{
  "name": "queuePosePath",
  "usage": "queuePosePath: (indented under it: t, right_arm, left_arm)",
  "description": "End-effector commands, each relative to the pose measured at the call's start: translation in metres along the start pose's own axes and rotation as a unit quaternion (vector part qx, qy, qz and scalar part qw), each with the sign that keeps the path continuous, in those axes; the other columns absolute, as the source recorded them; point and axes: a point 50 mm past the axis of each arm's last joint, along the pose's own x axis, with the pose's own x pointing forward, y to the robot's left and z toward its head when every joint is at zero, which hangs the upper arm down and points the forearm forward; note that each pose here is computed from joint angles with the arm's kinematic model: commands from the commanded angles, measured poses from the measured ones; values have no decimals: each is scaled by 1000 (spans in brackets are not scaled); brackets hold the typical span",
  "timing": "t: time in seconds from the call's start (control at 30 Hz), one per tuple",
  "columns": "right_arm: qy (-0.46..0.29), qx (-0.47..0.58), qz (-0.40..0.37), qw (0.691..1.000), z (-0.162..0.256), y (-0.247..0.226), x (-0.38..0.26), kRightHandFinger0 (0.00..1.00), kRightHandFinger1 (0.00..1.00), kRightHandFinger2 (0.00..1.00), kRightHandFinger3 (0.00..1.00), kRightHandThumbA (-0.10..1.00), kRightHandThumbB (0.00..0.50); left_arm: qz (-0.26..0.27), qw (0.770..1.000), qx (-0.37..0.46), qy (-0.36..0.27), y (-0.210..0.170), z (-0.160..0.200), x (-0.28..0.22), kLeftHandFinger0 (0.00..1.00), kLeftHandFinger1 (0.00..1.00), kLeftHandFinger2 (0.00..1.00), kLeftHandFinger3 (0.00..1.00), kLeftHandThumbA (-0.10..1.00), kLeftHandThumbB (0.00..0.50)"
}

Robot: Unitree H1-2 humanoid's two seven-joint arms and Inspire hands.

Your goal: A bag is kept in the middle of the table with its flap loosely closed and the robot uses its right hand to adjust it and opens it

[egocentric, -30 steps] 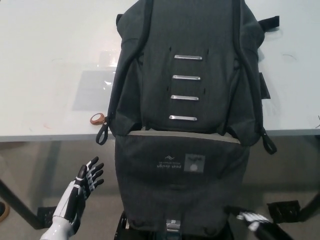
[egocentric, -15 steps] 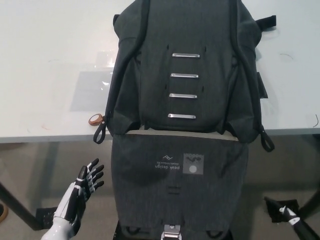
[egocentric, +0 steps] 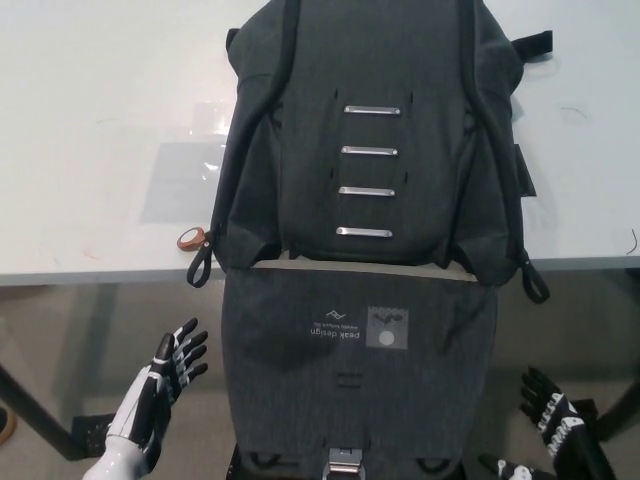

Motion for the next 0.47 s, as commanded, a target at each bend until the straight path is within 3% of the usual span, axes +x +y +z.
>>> queuePosePath:
  t: [0.0, 0.13, 0.27, 0.37, 0.43]
  right_arm:
    - [-86, 51, -8, 995, 11, -9, 9, 1000, 1000, 1000, 1000, 1000, 370]
    - [-82, 39, -5, 996, 10, -9, 10, 1000, 1000, 1000, 1000, 1000, 342]
    - [-77, 29, 1, 997, 8, -8, 10, 1000, 1000, 1000, 1000, 1000, 380]
    - [-72, 24, 3, 997, 6, -8, 8, 1000, 1000, 1000, 1000, 1000, 353]
    - [-70, 21, 6, 997, 6, -8, 5, 1000, 1000, 1000, 1000, 1000, 362]
  left_arm:
    - [-10, 999, 15, -34, 3, 17, 4, 1000, 1000, 1000, 1000, 1000, 7]
    - [-10, 999, 15, -29, 3, 14, 3, 1000, 1000, 1000, 1000, 1000, 9]
    - [-12, 1000, 11, -24, 2, 13, 1, 1000, 1000, 1000, 1000, 1000, 9]
    - [-13, 1000, 9, -22, 1, 12, -2, 1000, 1000, 1000, 1000, 1000, 12]
    - [-13, 1000, 11, -21, 1, 10, -4, 1000, 1000, 1000, 1000, 1000, 13]
